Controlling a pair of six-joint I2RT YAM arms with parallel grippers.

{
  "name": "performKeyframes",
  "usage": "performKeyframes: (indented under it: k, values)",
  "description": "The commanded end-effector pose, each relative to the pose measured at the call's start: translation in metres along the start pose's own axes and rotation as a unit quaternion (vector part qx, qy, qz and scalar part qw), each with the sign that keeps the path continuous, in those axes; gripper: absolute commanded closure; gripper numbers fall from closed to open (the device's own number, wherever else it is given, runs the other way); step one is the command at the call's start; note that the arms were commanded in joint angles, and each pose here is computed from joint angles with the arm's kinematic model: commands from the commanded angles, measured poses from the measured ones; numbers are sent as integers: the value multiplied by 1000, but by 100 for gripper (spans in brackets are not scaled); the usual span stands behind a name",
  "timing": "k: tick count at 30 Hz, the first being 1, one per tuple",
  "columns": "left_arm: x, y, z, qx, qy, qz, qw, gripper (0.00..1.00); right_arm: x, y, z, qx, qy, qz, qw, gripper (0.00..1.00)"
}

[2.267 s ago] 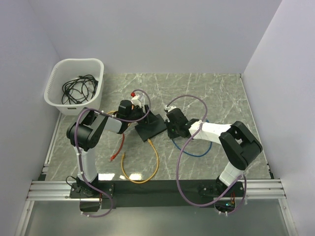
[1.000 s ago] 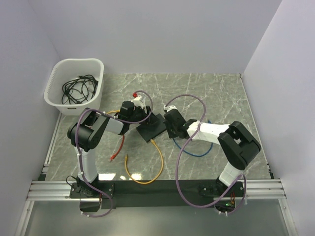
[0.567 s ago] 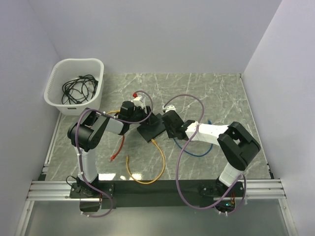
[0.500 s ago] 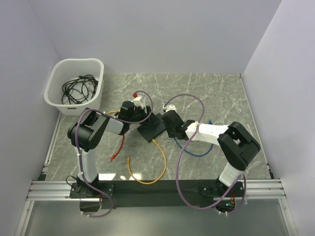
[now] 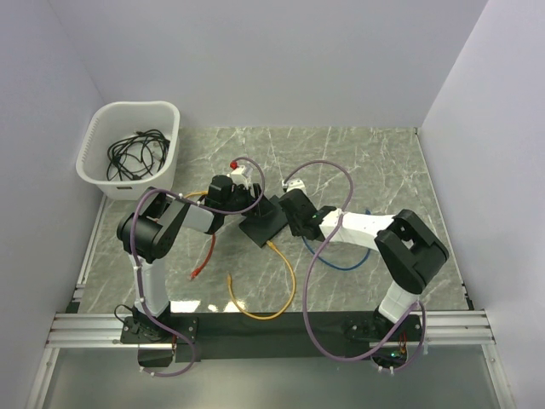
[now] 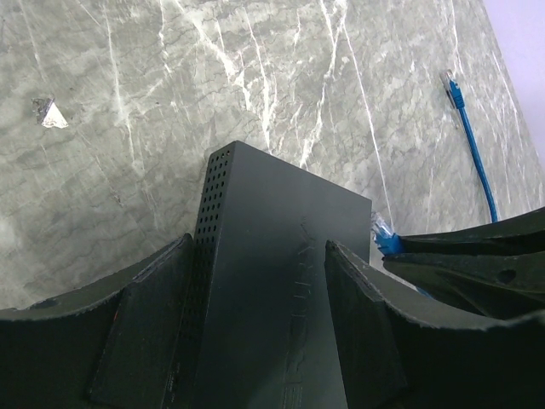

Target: Insert the plug into the switch port

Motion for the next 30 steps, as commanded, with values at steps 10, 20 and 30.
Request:
performKeyframes:
  k: [10,20,30]
  values:
    - [0,-14,15,-2,36,19,999,31,-3,7,-28,-24,-33,-6,999,100]
    - [-4,-16,5,-10,34,18,999,31,-17,6,-16,-28,-7,-5,1000,100]
    - [-13,-16,11,-53,73,43,995,31,-9,7,-25,-3,-41,-30,999,100]
Point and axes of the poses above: each gripper's point midway between its finger pads, its own x axis back along the fingers, its own y axis along the line the jaws close on, z = x × y, the point moved 1 cm from there along x, back along the fingers, and after that the axes turned 1 degree about x, right-handed, at the moved point
